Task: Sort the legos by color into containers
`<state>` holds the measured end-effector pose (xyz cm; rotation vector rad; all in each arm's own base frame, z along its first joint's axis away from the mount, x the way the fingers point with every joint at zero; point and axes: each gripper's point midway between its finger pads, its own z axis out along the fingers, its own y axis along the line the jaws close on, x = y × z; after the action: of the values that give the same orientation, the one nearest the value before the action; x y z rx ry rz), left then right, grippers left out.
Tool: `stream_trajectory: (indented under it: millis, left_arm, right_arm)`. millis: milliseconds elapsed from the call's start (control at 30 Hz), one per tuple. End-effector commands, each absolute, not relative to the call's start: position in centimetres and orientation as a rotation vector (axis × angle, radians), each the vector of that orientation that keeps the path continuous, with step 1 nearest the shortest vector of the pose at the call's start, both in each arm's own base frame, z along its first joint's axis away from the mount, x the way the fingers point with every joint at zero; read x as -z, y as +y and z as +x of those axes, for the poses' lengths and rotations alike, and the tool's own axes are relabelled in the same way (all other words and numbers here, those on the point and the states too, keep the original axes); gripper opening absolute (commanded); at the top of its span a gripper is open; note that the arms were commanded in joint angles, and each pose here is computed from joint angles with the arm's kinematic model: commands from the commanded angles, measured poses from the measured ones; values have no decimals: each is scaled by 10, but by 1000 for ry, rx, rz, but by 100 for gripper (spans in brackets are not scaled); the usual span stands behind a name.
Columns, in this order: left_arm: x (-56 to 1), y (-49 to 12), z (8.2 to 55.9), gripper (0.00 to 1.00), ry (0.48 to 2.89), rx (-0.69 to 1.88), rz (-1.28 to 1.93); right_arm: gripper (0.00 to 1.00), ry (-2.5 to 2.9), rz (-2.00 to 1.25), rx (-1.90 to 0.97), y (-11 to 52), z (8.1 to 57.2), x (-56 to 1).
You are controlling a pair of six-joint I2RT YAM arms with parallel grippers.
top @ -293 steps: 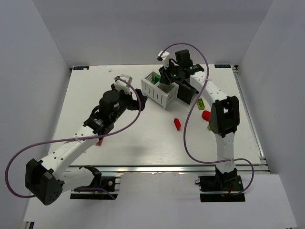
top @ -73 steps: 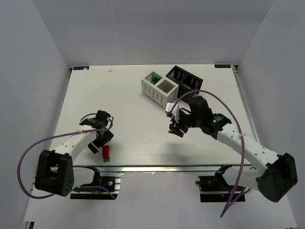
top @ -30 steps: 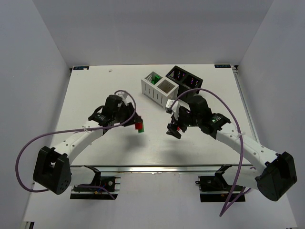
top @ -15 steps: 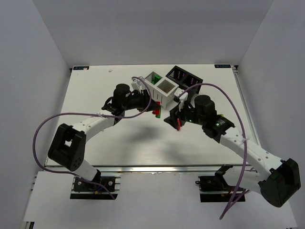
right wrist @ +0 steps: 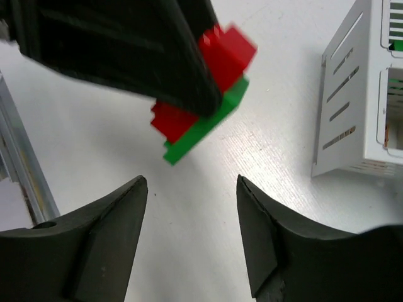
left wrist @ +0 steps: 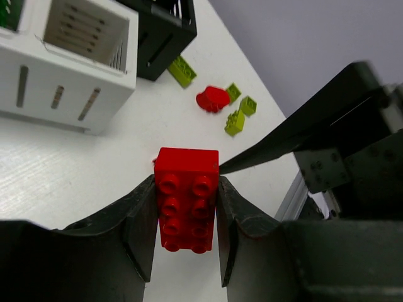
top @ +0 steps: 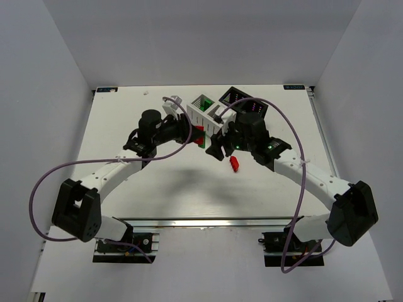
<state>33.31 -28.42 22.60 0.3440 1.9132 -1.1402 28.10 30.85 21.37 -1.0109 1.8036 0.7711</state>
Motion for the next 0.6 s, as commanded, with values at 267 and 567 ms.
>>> stream_trajectory:
  millis: [267, 567]
  left_arm:
    - [-249, -279, 335, 0, 1811, 1159, 336]
    - [-254, -279, 334, 0, 1795, 1185, 319]
  right_arm:
    - [61, 1747, -751, -922, 307, 271, -242]
    - [61, 1768, -633, -988, 308, 272, -239]
